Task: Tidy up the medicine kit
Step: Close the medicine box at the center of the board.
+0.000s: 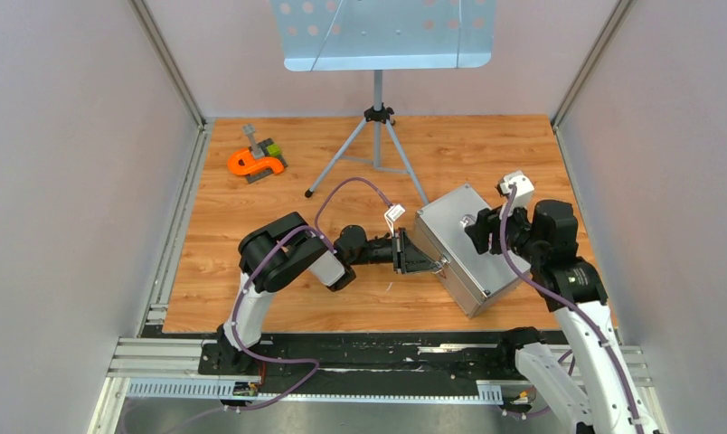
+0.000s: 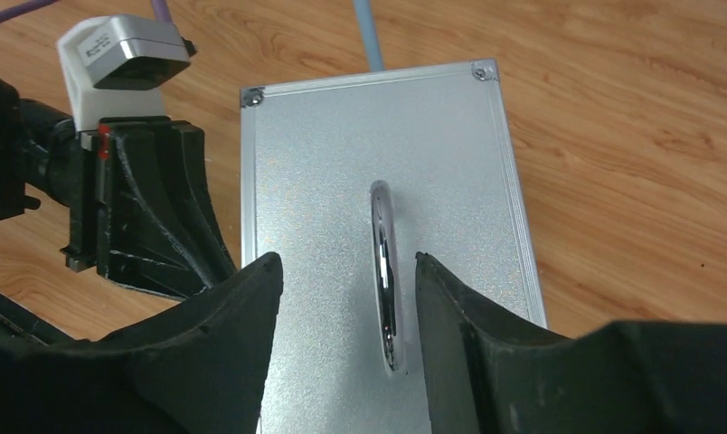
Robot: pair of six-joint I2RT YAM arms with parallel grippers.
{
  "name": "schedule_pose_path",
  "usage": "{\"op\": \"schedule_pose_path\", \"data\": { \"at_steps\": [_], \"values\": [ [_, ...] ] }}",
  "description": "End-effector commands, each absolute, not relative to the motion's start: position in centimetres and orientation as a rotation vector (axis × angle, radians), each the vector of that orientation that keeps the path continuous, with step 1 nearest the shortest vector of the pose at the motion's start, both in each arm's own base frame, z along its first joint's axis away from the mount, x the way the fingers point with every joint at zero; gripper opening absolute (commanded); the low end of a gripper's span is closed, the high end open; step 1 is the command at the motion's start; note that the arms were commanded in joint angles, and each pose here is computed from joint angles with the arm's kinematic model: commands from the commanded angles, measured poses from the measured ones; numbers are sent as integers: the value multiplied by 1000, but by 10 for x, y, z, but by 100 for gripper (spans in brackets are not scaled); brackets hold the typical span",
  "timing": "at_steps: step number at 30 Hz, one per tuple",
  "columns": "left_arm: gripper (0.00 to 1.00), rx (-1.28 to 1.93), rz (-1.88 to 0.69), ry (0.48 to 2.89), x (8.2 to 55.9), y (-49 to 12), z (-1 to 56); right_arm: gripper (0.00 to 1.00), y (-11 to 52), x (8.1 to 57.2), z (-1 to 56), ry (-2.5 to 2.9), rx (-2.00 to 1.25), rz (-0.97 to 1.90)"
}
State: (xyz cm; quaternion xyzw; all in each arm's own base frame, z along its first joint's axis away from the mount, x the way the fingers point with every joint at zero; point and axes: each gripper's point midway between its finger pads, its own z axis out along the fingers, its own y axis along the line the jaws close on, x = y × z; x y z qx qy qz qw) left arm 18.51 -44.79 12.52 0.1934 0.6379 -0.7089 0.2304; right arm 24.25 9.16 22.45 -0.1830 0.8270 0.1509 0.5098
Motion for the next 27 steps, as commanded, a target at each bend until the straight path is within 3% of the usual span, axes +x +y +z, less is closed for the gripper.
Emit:
{"op": "schedule_pose_path", "data": {
  "at_steps": [1, 10, 23, 27],
  "values": [
    [28, 586, -2005, 1595, 180, -451, 169, 53, 95, 229, 256, 1903, -463, 361],
    [28, 576, -2042, 1604, 179, -454, 173, 41, 132, 198, 249, 1803, -676, 469],
    [33, 534, -2078, 1613, 180, -454, 182, 37, 157, 193, 212, 1727, -984, 286],
    [34, 520, -2085, 1615, 182, -456, 183, 41, 159, 188, 203, 1689, -1032, 229]
  ]
}}
